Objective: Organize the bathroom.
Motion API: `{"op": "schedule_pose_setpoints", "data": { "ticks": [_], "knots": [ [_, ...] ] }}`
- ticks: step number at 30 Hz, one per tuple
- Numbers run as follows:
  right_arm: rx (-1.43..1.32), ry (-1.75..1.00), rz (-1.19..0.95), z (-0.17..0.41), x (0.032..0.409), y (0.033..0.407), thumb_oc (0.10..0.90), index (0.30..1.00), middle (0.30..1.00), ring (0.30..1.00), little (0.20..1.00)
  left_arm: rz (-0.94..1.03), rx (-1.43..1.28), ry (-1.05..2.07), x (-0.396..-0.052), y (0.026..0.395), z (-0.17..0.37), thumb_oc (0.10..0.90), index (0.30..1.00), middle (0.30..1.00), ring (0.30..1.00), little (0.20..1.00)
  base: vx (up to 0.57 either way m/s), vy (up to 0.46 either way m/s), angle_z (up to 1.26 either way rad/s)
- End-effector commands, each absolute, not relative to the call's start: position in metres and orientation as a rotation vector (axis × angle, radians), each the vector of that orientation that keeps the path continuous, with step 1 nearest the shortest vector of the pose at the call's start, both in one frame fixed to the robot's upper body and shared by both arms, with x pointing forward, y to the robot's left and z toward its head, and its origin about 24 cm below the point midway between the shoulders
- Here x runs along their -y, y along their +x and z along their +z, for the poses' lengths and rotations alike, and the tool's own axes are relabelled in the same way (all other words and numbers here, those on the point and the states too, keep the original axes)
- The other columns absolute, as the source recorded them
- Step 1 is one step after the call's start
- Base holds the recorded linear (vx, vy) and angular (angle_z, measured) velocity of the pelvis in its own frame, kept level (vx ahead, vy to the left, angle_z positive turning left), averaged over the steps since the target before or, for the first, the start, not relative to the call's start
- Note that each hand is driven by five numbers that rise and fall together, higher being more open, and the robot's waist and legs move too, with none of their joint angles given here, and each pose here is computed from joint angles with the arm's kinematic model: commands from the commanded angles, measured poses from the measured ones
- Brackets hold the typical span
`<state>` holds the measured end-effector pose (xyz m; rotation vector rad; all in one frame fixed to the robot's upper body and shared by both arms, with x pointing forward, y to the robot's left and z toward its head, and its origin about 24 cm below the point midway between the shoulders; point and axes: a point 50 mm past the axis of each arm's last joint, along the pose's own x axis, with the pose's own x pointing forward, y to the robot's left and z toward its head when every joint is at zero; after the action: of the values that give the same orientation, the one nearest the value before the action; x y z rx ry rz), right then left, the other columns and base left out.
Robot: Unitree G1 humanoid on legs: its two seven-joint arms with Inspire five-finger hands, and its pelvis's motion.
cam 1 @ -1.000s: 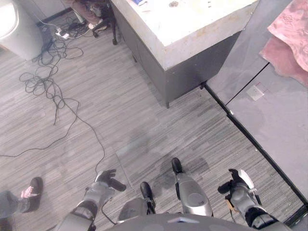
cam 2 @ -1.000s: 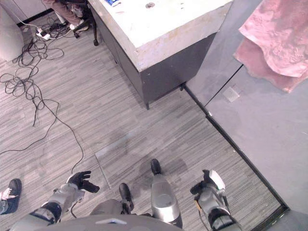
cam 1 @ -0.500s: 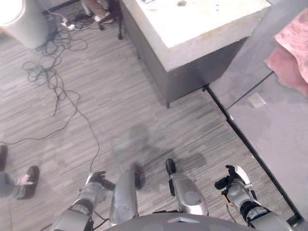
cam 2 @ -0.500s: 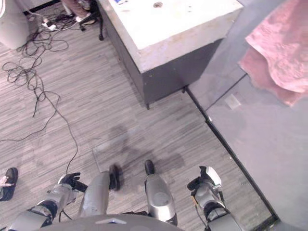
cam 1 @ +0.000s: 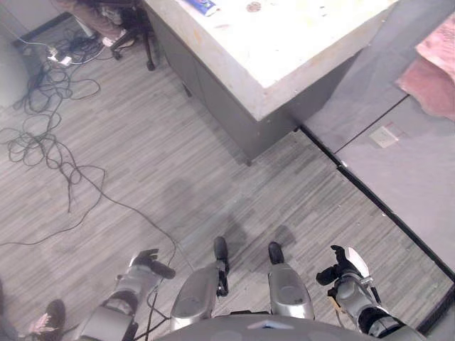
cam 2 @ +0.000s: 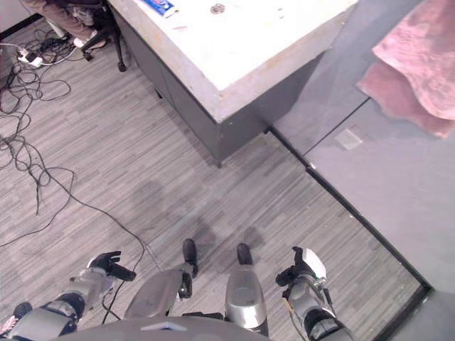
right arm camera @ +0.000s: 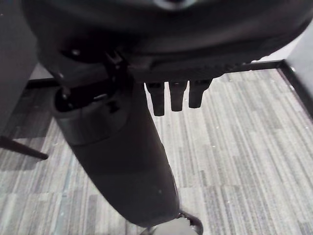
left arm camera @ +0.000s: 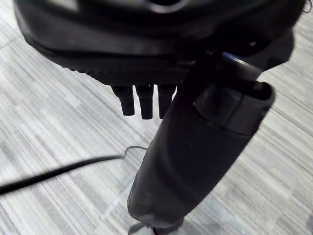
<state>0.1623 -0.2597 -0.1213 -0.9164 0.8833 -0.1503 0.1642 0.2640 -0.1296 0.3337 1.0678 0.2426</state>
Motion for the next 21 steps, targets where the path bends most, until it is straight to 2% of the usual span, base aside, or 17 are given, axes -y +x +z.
{"op": "schedule_pose_setpoints", "data": {
  "ticks": [1, 6, 12, 21],
  "knots": [
    [-0.827, -1.0, -0.223, -0.105, 0.285, 0.173, 0.8, 0.9, 0.9, 0.9, 0.9, 0.275, -1.101, 0.378, -0.288, 0.139, -0.13, 0.8, 0.9, 0.9, 0.9, 0.9, 0.14, 0.163, -0.11],
    [-0.773, -1.032, -0.189, -0.095, 0.286, 0.191, 0.8, 0.9, 0.9, 0.9, 0.9, 0.291, -1.12, 0.395, -0.289, 0.133, -0.131, 0.8, 0.9, 0.9, 0.9, 0.9, 0.11, 0.114, -0.34],
    [-0.739, -1.054, -0.131, -0.092, 0.283, 0.195, 0.8, 0.9, 0.9, 0.9, 0.9, 0.38, -1.069, 0.364, -0.293, 0.138, -0.126, 0.8, 0.9, 0.9, 0.9, 0.9, 0.07, -0.03, -0.39],
    [-0.763, -1.031, -0.206, -0.088, 0.292, 0.191, 0.8, 0.9, 0.9, 0.9, 0.9, 0.317, -1.021, 0.37, -0.277, 0.153, -0.126, 0.8, 0.9, 0.9, 0.9, 0.9, 0.01, -0.03, -0.04]
  ]
}}
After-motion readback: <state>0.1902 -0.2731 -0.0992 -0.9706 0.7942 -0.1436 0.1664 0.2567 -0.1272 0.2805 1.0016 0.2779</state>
